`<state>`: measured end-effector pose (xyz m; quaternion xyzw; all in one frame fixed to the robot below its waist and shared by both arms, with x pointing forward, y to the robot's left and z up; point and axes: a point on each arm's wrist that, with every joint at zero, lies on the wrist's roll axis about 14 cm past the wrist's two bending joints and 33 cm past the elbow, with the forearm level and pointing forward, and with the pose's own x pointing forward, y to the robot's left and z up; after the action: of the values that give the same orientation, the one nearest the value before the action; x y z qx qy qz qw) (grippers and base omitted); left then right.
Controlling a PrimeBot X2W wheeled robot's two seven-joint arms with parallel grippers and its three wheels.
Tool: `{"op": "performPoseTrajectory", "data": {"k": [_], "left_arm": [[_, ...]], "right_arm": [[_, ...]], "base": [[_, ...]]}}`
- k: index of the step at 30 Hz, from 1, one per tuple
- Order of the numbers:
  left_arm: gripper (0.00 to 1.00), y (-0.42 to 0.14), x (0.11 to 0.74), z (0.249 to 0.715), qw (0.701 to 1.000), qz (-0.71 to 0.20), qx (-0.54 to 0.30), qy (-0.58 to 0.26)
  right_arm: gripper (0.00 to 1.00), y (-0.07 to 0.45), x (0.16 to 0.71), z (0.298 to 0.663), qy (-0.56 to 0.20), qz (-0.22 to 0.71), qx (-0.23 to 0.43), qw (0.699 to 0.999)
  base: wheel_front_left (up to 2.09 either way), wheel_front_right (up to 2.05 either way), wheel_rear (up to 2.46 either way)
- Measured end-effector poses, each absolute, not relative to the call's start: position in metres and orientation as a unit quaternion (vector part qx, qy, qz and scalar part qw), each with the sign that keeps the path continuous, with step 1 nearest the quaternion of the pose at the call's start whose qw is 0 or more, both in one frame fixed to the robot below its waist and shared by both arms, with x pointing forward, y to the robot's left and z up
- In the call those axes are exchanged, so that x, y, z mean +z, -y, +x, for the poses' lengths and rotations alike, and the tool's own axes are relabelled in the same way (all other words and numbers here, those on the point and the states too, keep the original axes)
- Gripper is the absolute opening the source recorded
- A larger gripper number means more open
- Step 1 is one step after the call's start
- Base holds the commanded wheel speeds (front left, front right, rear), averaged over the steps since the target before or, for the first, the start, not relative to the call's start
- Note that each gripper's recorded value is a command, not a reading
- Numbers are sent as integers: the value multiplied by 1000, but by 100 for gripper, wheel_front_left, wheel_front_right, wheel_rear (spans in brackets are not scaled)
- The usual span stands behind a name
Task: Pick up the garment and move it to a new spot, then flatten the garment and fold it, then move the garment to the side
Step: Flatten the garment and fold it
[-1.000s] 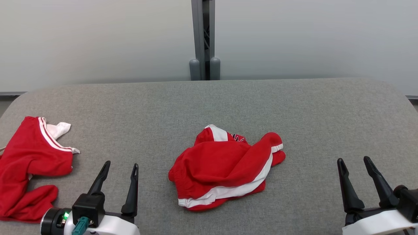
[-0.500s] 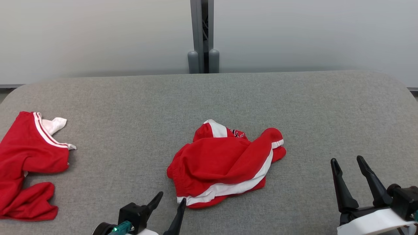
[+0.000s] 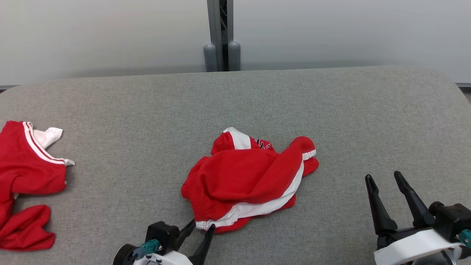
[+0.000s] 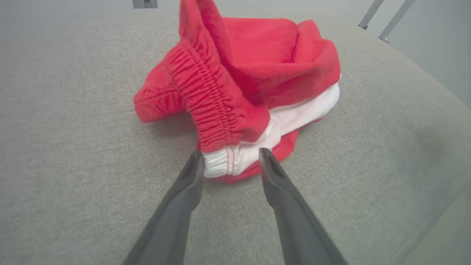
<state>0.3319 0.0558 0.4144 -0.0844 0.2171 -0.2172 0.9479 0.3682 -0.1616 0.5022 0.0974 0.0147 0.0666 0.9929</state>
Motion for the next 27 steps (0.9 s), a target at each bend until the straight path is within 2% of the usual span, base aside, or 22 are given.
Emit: {"op": "performPoseTrajectory", "data": {"k": [1, 9, 14, 27], "left_arm": [[0, -55, 413, 332, 947, -84, -220, -220], [0, -54, 410, 336, 945, -82, -221, -225], [0, -63, 417, 350, 954, -80, -202, -205], [0, -77, 418, 378, 962, -73, -182, -190]], "right_arm": [[100, 163, 501, 368, -16, 97, 65, 993], [100, 171, 495, 374, -27, 94, 60, 993], [100, 178, 485, 393, -48, 79, 68, 993], [100, 120, 422, 442, -148, 19, 198, 969]], "base": [[0, 0, 0], [0, 0, 0], [0, 0, 0], [0, 0, 0]]}}
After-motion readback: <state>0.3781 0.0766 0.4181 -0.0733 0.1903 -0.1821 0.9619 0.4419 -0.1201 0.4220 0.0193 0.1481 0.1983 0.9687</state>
